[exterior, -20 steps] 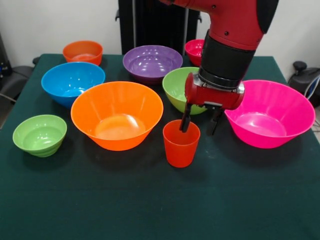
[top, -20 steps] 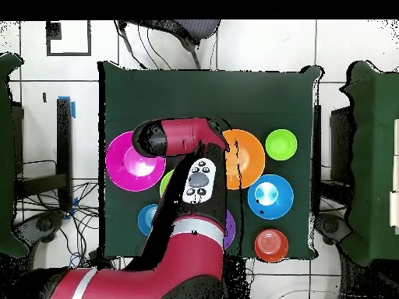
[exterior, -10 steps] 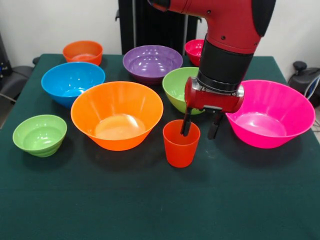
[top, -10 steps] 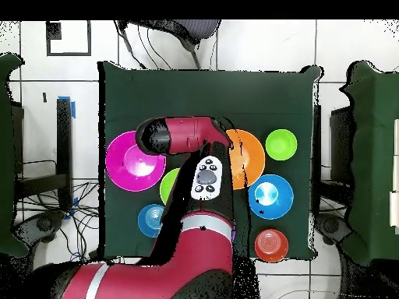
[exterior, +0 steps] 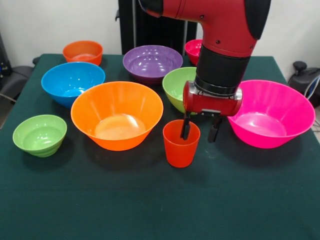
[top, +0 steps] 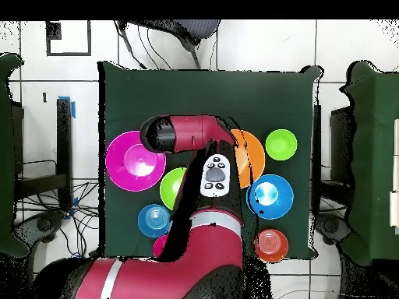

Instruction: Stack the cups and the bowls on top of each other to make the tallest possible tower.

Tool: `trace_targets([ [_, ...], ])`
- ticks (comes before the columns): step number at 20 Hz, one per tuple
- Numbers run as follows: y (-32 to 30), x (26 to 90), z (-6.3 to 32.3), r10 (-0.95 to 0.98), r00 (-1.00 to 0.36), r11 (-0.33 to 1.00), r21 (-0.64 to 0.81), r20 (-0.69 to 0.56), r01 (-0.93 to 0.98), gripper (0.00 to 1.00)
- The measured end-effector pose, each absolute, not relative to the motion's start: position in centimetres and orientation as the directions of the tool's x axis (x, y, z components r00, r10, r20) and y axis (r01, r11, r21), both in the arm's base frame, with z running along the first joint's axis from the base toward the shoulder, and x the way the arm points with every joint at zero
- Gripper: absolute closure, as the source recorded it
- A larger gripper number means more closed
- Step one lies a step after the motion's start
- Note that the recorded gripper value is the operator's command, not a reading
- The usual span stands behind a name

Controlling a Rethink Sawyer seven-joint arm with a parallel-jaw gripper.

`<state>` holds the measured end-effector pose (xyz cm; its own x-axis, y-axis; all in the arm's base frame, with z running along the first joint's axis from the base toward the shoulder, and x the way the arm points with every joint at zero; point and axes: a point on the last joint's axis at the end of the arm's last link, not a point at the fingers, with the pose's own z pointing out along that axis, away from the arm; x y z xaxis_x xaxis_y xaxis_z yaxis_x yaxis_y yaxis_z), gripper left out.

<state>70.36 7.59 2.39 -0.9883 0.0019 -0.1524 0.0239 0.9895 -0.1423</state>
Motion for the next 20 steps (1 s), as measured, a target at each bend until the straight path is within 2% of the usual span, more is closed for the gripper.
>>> trace_targets([
  [20, 7.72, 70.62, 1.78, 0.018, -0.989, 0.994, -0.108, -0.148, 0.034, 0.00],
])
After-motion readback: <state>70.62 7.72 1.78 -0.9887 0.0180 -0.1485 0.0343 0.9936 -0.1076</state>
